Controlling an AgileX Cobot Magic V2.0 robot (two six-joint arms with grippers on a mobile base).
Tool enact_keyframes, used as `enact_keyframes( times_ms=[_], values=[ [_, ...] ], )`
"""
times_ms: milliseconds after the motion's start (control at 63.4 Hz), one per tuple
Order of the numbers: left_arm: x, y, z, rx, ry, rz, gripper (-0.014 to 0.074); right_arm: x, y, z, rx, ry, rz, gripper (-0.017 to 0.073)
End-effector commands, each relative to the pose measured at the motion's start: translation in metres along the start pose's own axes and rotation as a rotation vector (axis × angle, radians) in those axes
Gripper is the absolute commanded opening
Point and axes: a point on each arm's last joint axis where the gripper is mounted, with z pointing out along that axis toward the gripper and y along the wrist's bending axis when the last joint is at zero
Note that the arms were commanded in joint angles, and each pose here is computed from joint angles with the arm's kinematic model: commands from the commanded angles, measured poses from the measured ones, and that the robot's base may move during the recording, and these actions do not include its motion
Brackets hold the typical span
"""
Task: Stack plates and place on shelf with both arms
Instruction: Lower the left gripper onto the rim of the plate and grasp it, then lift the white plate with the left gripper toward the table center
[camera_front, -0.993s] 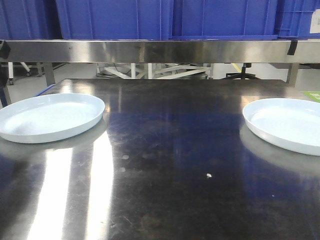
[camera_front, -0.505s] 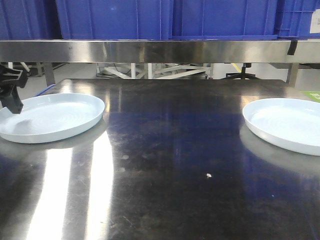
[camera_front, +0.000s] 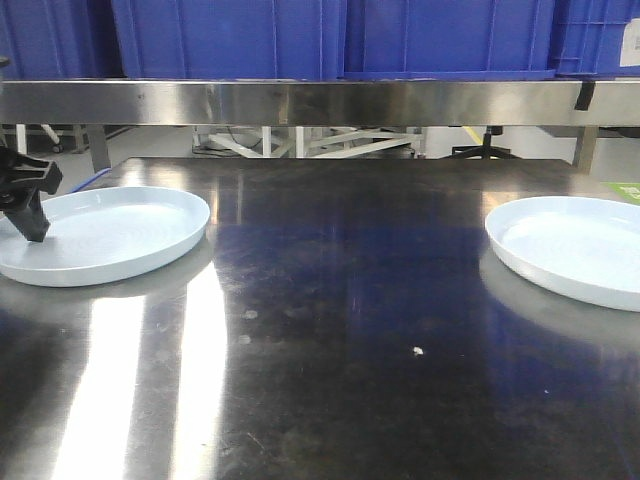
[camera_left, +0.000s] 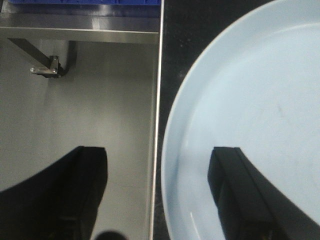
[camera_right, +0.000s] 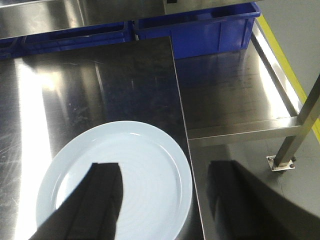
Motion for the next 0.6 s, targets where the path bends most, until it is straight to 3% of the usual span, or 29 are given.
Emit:
enact_keyframes(
  times_ms=[0, 95, 126, 173, 189, 252, 583],
  values=[
    [-0.02, -0.003, -0.015, 0.016, -0.126, -0.004, 0.0477, -0.018, 0.004, -0.006, -0.02, -0.108, -0.016, 0.0486],
    [-0.02, -0.003, -0.014, 0.017, -0.129, -0.004, 0.0336, -0.018, 0.004, -0.006, -0.02, -0.108, -0.016, 0.0486],
    [-0.02, -0.003, -0.014, 0.017, -0.131, -0.004, 0.0258, -0.018, 0.004, -0.006, -0.02, -0.108, -0.016, 0.0486],
    [-0.021, -0.003, -0.014, 0.018, -0.137, -0.004, 0.0075, -0.018, 0.004, -0.006, -0.02, -0.108, -0.016, 0.0486],
    [-0.021, -0.003, -0.014, 0.018, -0.136, -0.004, 0.006, -0.018, 0.004, -0.006, -0.02, -0.108, -0.016, 0.0486],
    [-0.021, -0.003, -0.015, 0.019, -0.144, -0.001, 0.0122, -0.018, 0.004, -0.006, -0.02, -0.108, -0.016, 0.0486],
    [-0.037, -0.01, -0.032, 0.026, -0.165, 0.006, 0.01, -0.018, 0.004, -0.006, -0.02, -0.108, -0.016, 0.0486]
  ],
)
